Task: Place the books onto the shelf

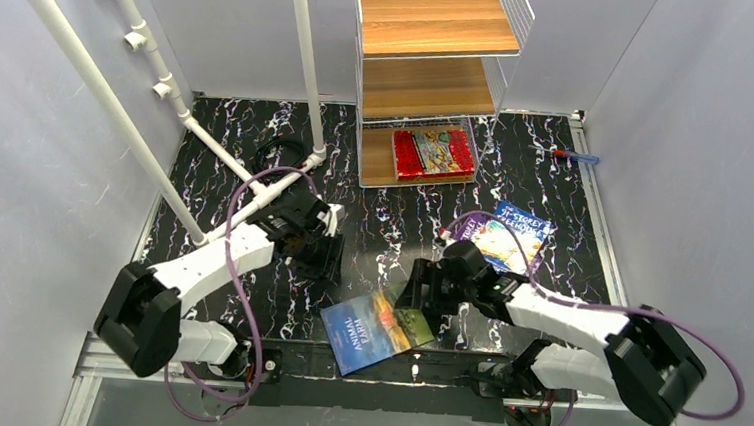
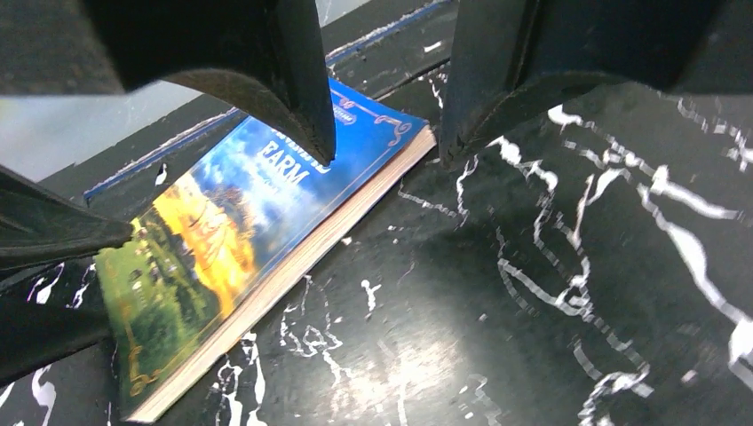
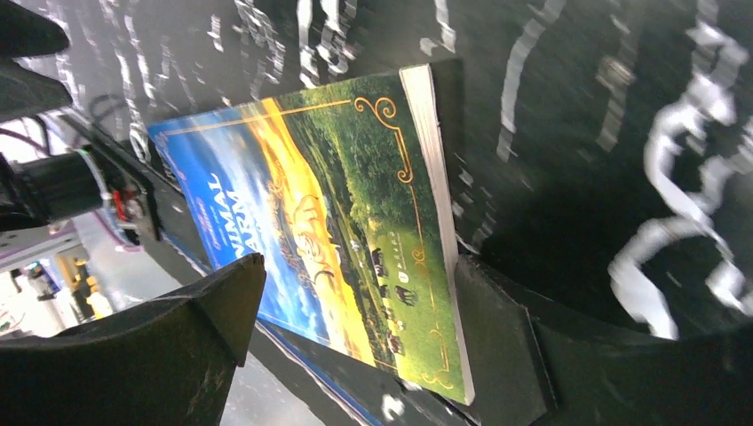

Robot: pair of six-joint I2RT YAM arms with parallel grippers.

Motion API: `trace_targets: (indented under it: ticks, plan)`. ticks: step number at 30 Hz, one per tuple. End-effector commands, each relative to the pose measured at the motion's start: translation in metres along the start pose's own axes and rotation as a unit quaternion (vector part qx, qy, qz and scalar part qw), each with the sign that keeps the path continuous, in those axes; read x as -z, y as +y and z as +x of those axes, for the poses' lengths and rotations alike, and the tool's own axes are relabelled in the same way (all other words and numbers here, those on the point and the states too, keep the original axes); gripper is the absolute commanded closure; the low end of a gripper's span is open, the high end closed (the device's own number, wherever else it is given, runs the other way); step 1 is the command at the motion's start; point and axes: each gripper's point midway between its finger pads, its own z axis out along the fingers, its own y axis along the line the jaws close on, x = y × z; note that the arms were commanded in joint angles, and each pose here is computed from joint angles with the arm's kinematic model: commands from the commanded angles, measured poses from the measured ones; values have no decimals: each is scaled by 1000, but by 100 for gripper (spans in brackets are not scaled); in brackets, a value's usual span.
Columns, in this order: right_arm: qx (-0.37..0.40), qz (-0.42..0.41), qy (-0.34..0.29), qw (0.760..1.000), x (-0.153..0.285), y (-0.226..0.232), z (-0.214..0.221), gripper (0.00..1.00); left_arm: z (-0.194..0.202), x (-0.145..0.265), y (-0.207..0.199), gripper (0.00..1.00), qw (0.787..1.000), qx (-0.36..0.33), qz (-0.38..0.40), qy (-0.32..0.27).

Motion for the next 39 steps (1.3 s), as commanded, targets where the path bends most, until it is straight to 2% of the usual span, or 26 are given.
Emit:
trace_targets:
  ticks: [1,6,8,12,16,19,21,23,28,34,39]
  plan:
    - [31,-86,-26,995,-23,56,-31,13,14,20,19,54,998,47,-43,-6]
    - [86,-132,-18,987,-58,121,-75,14,17,33,35,45,996,60,-70,-17]
    - [104,-89,-15,990,-64,118,-87,13,18,36,35,41,996,59,-65,-13]
    - [106,42,-73,991,-31,76,-103,5,23,33,23,39,998,57,-30,9]
    - [21,82,-92,992,5,42,-78,2,27,19,19,39,997,67,-14,31]
    - [-91,59,-87,990,19,28,-44,1,29,11,17,39,996,73,-4,41]
    - [-170,50,-86,980,24,19,-26,1,29,9,16,39,996,74,-1,44]
    - [-212,30,-88,973,27,18,-19,1,29,6,15,38,996,79,1,44]
    - [-222,17,-80,972,25,34,-16,1,34,-2,10,38,994,93,16,52]
    - [-236,-6,-56,970,-10,44,4,1,40,-7,21,38,993,116,-13,37]
    - [-205,-14,-51,977,-33,56,2,1,47,-10,31,38,990,132,-34,32]
